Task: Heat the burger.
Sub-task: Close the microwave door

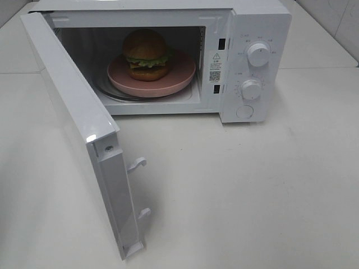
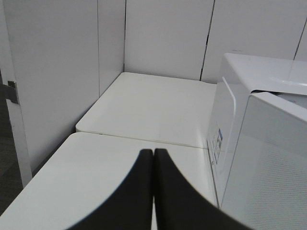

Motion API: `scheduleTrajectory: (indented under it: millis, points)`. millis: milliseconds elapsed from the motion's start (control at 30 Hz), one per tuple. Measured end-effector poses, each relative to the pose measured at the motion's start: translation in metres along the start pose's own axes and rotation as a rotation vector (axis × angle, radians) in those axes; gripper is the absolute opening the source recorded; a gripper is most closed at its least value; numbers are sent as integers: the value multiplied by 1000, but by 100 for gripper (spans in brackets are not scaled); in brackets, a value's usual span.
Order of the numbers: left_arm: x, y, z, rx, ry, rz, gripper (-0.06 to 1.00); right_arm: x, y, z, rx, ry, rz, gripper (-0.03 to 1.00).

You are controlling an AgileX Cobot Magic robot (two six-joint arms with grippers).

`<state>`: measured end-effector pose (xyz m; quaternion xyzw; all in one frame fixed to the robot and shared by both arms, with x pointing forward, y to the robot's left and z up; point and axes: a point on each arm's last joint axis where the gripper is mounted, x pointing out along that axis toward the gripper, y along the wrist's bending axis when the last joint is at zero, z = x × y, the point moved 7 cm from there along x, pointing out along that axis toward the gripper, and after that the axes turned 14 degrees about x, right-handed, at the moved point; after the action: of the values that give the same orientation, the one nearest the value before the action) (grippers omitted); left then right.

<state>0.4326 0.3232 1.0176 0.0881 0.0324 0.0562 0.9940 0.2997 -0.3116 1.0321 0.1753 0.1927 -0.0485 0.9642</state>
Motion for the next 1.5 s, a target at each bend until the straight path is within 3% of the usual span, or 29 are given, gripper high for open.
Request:
scheduleTrajectory:
  millis: [267,900,1233,1500]
  points:
    - [26,-11,-16,53,20,-53,0,0,0,0,0,0,0,76]
    - [87,-81,-39,105,17,-461,0,0,0,0,0,1,0,76]
    - [102,-98,-40,21,23,-551,0,0,0,0,0,1,0,76]
    - [107,-137,-43,37,64,-657,0,0,0,0,0,1,0,76]
